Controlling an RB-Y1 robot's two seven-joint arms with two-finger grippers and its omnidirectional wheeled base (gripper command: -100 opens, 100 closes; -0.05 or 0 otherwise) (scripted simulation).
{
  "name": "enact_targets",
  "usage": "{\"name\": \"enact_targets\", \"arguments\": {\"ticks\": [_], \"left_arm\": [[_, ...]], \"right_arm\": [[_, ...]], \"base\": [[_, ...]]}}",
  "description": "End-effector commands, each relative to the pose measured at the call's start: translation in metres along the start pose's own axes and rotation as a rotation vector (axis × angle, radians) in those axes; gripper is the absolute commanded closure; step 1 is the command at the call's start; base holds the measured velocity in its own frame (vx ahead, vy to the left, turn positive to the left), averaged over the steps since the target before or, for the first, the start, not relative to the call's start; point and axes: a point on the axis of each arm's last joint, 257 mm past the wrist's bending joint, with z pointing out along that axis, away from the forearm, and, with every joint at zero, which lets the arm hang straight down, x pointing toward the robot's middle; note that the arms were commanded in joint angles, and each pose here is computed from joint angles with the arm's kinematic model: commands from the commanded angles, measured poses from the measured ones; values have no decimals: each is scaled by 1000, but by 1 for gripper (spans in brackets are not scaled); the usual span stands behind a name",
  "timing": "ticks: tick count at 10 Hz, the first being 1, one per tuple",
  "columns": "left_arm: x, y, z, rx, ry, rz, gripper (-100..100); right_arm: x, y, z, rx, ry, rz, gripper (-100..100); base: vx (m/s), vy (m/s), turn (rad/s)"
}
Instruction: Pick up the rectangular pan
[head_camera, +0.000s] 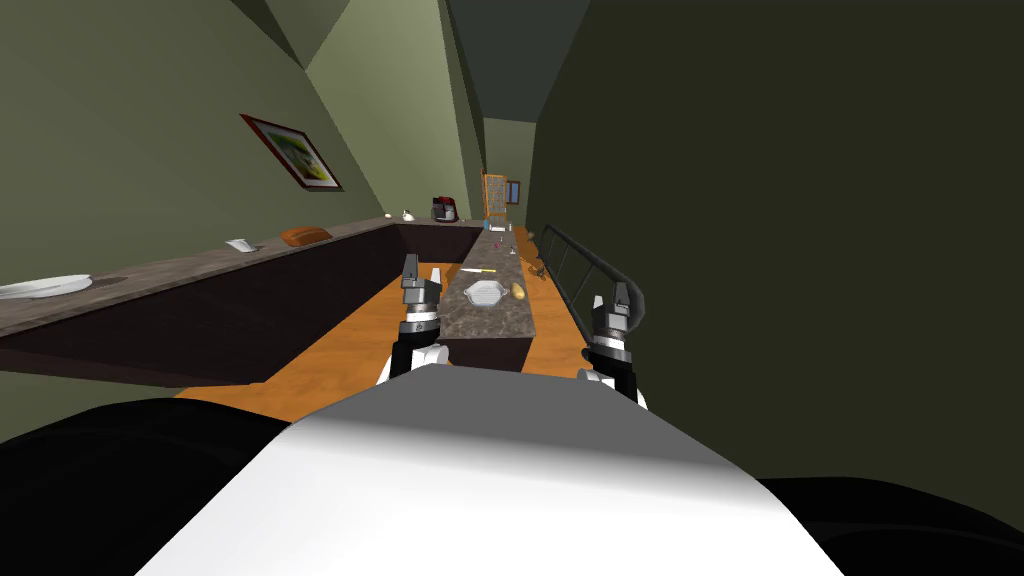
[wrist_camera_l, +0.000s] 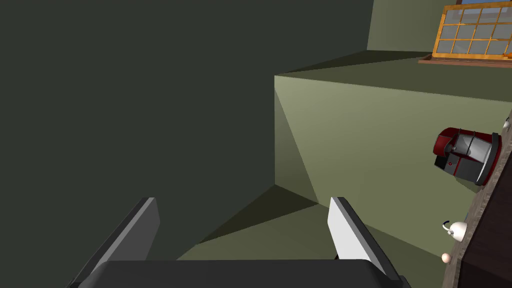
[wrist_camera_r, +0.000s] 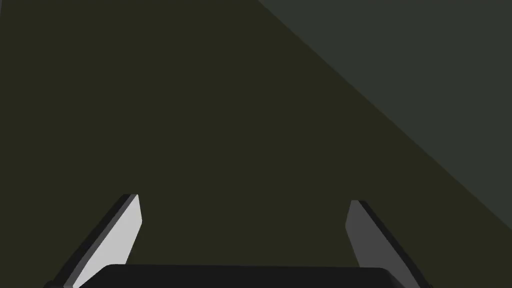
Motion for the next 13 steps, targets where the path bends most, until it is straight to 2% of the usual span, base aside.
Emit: {"name": "enact_targets", "arguments": {"ticks": [1, 5, 13], "left_arm": [[3, 4, 2, -11, 29, 10, -100], [7, 27, 11, -77, 99, 32, -100], [2, 70, 25, -207, 128, 39, -100]], "right_arm": [[0, 0, 0, 0, 0, 0, 0], [0, 0, 0, 0, 0, 0, 0], [0, 0, 0, 0, 0, 0, 0]], "base": [[-7, -9, -11], [-17, -41, -22], [-16, -40, -21]]}}
